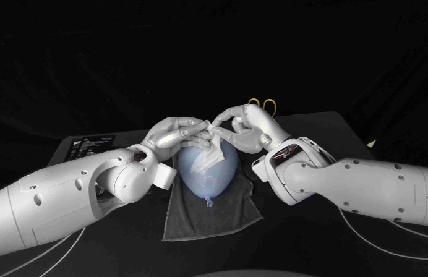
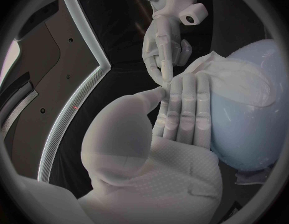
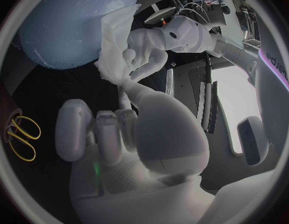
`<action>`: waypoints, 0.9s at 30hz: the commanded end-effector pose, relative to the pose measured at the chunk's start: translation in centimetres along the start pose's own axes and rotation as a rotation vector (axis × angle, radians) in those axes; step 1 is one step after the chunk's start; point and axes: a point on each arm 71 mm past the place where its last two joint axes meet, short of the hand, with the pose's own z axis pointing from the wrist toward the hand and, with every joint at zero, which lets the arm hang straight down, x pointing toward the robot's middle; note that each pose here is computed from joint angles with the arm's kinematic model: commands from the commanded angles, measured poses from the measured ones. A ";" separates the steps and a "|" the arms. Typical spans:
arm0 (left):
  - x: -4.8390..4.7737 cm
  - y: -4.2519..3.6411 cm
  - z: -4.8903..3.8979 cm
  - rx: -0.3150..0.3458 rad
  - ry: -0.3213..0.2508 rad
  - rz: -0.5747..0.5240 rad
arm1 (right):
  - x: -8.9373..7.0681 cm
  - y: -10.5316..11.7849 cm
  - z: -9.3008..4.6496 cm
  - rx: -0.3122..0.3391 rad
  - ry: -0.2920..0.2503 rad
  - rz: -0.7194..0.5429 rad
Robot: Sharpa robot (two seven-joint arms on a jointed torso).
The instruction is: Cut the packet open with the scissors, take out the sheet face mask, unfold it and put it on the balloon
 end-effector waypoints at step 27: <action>0.00 -0.14 -0.04 0.008 -0.007 0.017 | 0.2 -0.2 0.0 0.015 0.036 0.008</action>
